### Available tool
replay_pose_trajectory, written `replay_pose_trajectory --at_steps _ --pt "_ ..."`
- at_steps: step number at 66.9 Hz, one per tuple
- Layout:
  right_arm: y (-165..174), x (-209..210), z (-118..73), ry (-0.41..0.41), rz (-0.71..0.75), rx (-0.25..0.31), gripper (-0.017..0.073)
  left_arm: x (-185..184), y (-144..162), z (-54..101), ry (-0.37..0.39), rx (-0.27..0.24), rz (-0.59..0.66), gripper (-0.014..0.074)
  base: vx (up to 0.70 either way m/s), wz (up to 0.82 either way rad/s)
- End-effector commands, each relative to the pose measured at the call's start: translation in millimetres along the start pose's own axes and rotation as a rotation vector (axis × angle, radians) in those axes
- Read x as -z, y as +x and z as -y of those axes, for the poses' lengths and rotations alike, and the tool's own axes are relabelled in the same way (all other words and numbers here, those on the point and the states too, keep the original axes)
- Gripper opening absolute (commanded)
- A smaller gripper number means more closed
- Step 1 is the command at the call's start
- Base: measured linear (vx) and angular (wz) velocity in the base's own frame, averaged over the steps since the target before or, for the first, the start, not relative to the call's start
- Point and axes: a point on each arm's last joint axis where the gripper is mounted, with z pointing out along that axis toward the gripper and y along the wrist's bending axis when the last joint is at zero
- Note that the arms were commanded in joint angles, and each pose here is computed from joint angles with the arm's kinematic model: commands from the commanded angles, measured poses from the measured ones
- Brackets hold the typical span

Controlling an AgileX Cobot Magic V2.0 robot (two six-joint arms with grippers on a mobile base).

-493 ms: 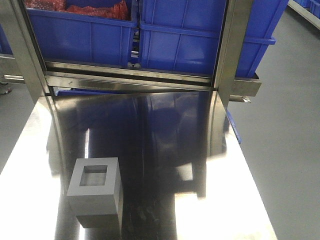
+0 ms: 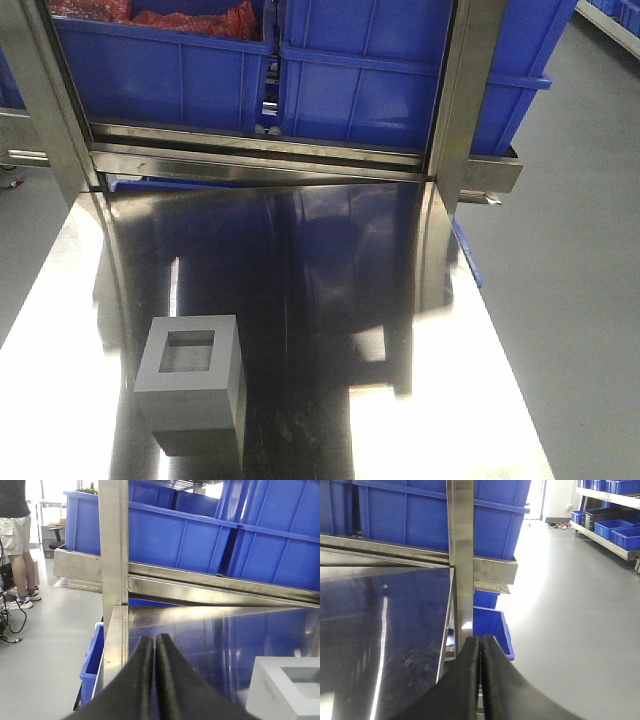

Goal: Sort gray base to blue bin

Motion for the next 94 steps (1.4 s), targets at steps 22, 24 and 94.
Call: replay_pose_trajectory --at_steps 22,24,94 --pt "-5 0 0.4 0.007 0.073 0.015 -0.0005 2 -11 1.2 0.014 -0.001 0.097 -0.0007 0.0 0.0" --pt "-5 0 0.4 0.007 0.073 0.015 -0.0005 2 -11 1.2 0.014 -0.001 0.097 -0.0007 0.0 0.0" --pt "-5 0 0.4 0.007 0.073 0.015 -0.0005 10 -48 3.5 0.025 0.008 0.241 -0.0007 0.0 0.0"
